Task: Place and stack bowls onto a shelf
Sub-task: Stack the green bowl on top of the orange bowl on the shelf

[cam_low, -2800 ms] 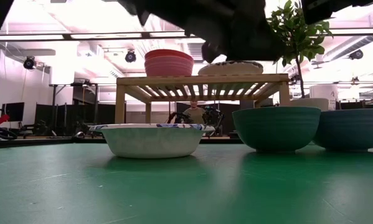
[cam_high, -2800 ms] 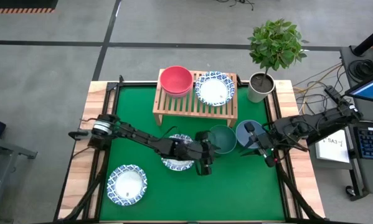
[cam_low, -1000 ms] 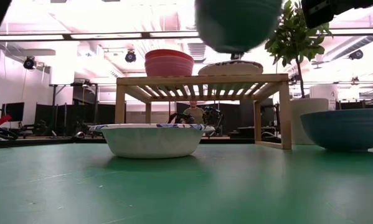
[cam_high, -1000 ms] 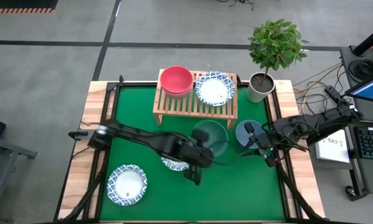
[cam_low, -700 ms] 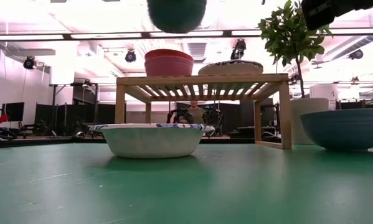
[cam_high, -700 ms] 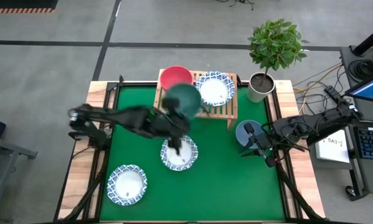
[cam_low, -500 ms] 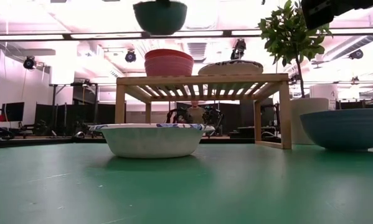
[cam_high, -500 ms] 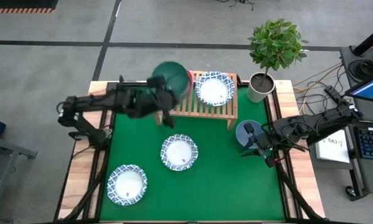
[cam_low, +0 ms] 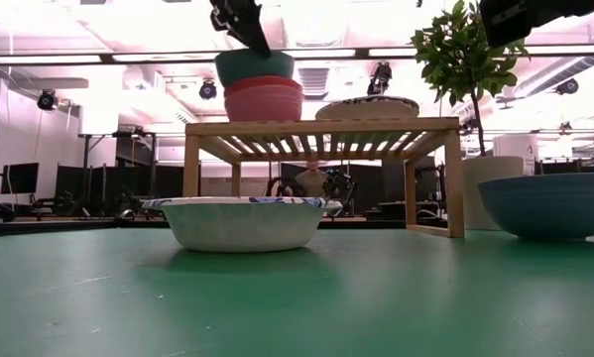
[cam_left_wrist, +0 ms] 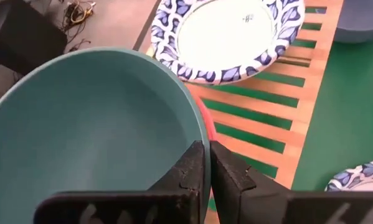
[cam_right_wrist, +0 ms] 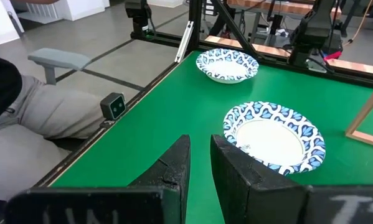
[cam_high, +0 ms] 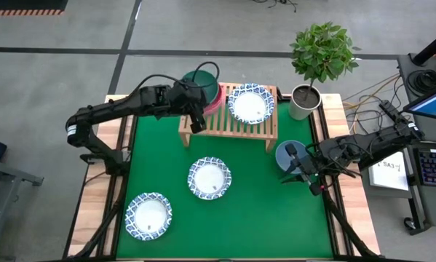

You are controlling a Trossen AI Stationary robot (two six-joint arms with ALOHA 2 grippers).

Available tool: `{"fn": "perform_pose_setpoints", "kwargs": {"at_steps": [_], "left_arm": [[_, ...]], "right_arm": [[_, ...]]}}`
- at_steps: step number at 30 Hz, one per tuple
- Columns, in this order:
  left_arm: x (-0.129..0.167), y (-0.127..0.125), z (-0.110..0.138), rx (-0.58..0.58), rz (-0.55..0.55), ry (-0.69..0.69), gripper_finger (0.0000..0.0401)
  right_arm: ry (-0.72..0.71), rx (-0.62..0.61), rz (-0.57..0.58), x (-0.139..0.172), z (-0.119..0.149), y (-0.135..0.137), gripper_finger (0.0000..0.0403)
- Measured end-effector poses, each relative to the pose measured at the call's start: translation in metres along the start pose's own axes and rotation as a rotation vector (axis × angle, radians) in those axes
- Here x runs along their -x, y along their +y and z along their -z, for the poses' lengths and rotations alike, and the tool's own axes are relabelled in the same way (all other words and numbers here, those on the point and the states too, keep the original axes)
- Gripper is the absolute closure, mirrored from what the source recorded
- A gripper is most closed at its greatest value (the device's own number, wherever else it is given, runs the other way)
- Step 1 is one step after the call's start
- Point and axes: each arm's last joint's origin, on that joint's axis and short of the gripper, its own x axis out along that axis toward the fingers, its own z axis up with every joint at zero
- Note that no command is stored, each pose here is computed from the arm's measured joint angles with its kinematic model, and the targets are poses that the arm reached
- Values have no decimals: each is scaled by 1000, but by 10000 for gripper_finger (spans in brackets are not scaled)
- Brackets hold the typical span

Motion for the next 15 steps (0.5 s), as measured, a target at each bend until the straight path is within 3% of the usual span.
{"fn": "perform_pose_setpoints", "kwargs": {"at_steps": [5,15], "left_arm": [[-2,-1,-6,15,23,-53,384],[-23,-8,-7,-4,30,-25,376]], "right_arm": [[1,0,0,0,0,0,349],[1,-5,0,0,1,0,349]]}}
